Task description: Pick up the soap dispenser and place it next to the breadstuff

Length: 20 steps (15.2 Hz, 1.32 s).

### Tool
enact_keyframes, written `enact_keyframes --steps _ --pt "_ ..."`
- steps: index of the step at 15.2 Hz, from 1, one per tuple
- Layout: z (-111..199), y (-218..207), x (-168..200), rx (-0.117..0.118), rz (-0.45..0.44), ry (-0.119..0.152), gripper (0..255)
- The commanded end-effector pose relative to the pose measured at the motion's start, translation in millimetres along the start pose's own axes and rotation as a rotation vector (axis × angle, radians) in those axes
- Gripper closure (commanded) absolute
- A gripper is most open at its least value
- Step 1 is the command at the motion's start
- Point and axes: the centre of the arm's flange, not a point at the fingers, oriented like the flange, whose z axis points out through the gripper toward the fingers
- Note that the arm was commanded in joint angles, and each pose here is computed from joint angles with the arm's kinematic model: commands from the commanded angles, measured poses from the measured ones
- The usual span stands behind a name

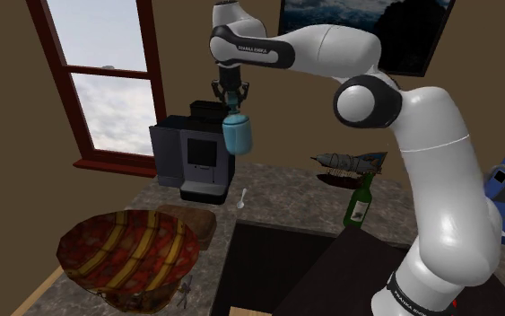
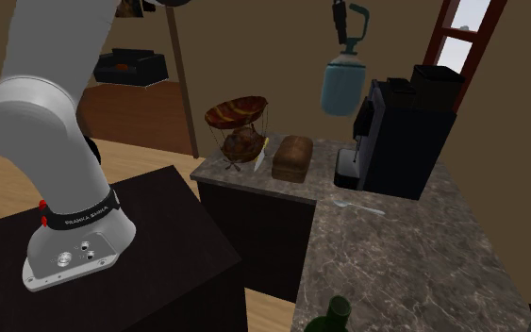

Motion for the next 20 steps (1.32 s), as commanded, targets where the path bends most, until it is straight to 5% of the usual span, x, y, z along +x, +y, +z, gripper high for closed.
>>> enact_keyframes --steps 1,20 --pt "1 -25 -2 -0.001 0.003 0.0 255" --pt "97 -26 -32 -0.001 0.003 0.0 255"
